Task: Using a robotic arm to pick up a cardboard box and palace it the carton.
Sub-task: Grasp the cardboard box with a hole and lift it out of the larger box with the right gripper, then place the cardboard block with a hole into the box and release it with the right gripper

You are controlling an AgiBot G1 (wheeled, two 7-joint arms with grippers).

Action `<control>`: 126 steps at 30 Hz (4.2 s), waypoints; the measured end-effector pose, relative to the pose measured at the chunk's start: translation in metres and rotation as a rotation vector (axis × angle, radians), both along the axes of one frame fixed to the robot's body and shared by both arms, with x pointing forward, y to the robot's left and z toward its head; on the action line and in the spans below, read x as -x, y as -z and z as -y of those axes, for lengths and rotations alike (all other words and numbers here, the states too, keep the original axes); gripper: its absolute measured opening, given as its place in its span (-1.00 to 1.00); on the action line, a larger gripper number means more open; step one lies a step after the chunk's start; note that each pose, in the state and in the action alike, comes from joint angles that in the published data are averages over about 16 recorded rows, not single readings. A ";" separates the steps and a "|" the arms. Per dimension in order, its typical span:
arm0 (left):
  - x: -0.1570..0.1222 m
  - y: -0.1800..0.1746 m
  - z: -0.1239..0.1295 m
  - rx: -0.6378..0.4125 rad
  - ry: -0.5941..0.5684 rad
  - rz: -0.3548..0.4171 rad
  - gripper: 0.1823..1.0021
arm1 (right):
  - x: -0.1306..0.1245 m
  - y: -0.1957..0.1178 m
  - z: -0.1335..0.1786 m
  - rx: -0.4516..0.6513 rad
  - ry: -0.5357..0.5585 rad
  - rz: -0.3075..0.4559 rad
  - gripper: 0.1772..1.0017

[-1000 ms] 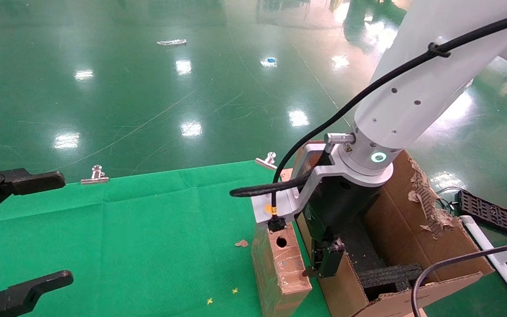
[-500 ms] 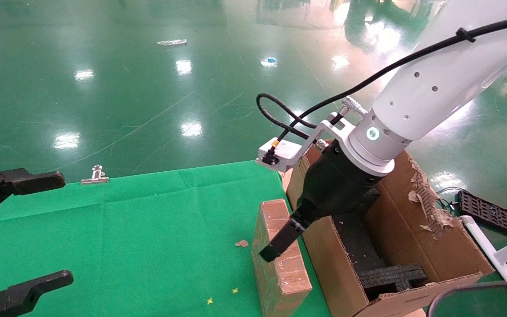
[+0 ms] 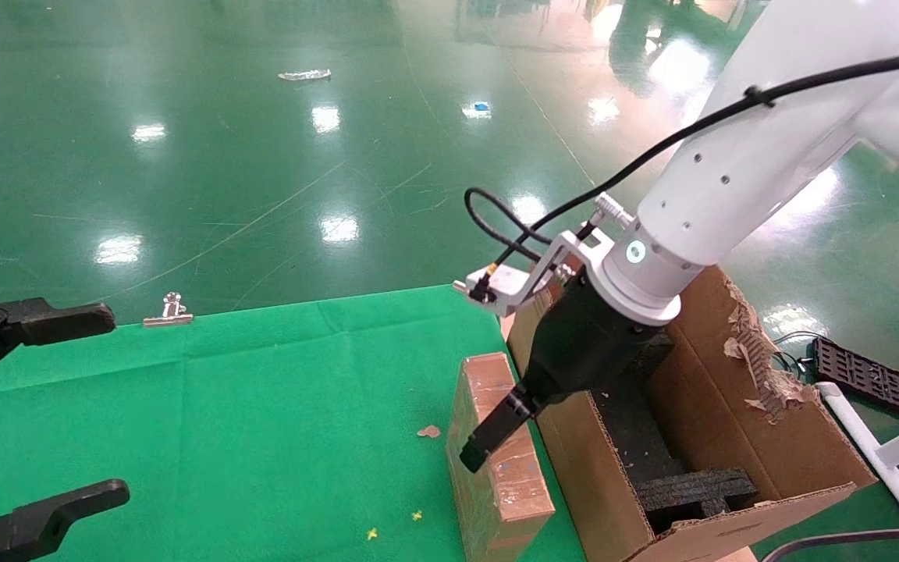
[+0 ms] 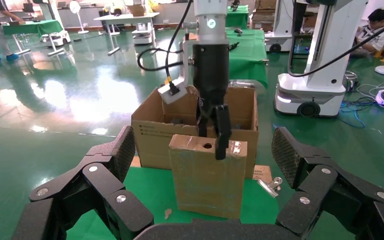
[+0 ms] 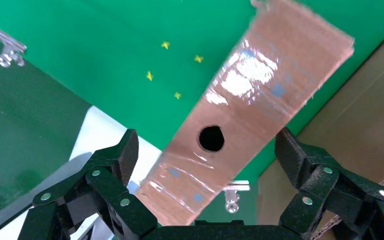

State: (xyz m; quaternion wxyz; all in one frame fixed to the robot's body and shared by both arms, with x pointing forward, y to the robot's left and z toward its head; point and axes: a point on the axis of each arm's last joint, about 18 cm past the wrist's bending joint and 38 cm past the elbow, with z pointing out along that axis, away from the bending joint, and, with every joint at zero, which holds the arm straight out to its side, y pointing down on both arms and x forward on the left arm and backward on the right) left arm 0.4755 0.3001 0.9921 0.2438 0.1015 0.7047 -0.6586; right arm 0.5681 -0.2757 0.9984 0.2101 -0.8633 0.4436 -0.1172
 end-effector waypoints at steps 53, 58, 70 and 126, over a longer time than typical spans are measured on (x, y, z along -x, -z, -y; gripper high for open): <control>0.000 0.000 0.000 0.000 0.000 0.000 0.28 | 0.005 -0.044 0.033 -0.061 -0.042 0.267 -0.33; 0.000 0.000 0.000 0.000 0.000 0.000 0.02 | 0.017 -0.094 0.069 -0.107 -0.040 0.461 -0.51; 0.000 0.000 0.000 0.000 0.000 0.000 -0.62 | 0.050 -0.141 0.194 -0.093 0.196 0.663 -0.61; 0.000 0.000 0.000 0.000 0.000 0.000 0.75 | -0.021 0.071 0.294 -0.008 0.667 0.198 -0.71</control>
